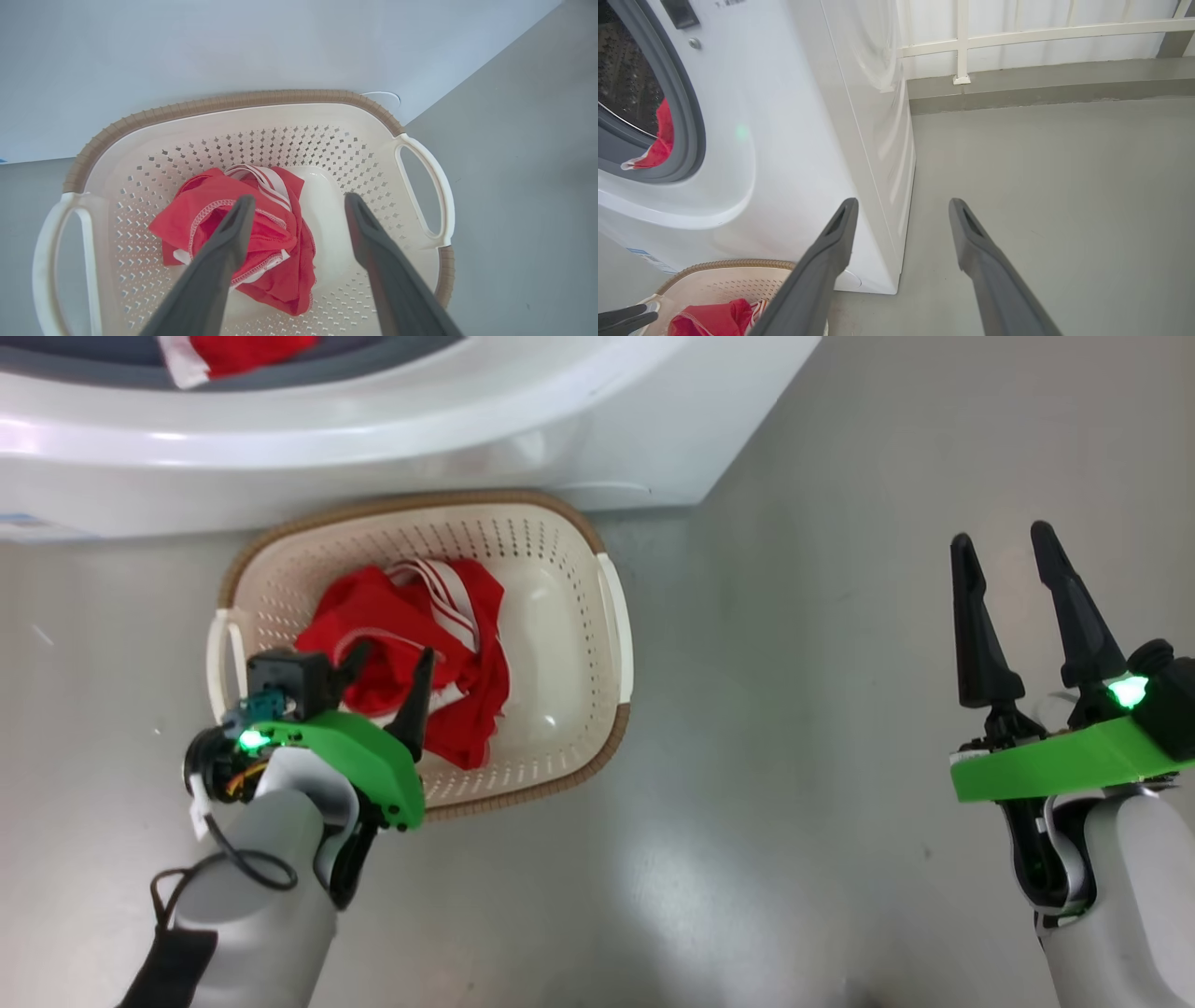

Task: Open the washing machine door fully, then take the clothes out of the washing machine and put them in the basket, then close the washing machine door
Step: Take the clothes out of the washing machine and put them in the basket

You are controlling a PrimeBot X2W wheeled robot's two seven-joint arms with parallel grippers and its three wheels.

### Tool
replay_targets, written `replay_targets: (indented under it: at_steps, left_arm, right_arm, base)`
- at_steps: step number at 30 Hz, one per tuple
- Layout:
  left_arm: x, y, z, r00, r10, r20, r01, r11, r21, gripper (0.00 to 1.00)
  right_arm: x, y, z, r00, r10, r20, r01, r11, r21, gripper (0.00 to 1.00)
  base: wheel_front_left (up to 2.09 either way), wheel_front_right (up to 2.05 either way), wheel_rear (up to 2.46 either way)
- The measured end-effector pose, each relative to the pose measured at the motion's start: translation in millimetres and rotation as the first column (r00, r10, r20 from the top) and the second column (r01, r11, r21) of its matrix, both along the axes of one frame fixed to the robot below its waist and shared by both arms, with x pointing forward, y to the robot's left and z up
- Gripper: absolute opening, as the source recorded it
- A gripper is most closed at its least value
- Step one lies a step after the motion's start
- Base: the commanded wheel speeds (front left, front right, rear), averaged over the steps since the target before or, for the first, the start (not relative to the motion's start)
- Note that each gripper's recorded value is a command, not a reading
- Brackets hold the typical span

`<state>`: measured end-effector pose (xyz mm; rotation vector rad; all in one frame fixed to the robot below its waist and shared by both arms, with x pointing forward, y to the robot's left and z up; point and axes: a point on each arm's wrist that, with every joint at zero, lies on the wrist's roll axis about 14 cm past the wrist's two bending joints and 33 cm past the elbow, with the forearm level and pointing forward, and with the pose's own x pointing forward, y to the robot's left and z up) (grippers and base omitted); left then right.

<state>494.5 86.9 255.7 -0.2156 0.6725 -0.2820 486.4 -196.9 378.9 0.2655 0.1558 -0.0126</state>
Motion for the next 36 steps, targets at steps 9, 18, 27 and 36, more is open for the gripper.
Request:
replay_targets:
  at_steps: [9,18,27,36]
  left_arm:
    - [-1.8,18.3,51.3,0.988,0.056,0.146,-0.056,0.998,-0.004,1.0]
    - [-14.9,48.3,106.3,0.945,0.126,0.303,-0.136,0.991,0.012,1.0]
    - [-32.1,72.4,156.3,0.878,0.172,0.447,-0.203,0.979,0.023,1.0]
    - [-58.9,85.3,189.5,0.82,0.196,0.537,-0.248,0.968,0.025,1.0]
  right_arm:
    - [-18.6,-0.6,20.4,1.0,0.007,0.017,-0.007,1.0,-0.007,1.0]
    - [-44.0,-1.7,38.4,0.999,0.014,0.028,-0.014,1.0,-0.016,1.0]
    - [-61.6,-3.9,55.8,0.998,0.015,0.057,-0.014,1.0,-0.023,1.0]
    - [-88.0,-12.9,59.4,0.999,-0.005,0.047,0.006,0.999,-0.033,1.0]
  base:
    - [0.0,0.0,0.0]
    - [0.0,0.0,0.0]
    - [0.0,0.0,0.0]
    - [0.0,0.0,0.0]
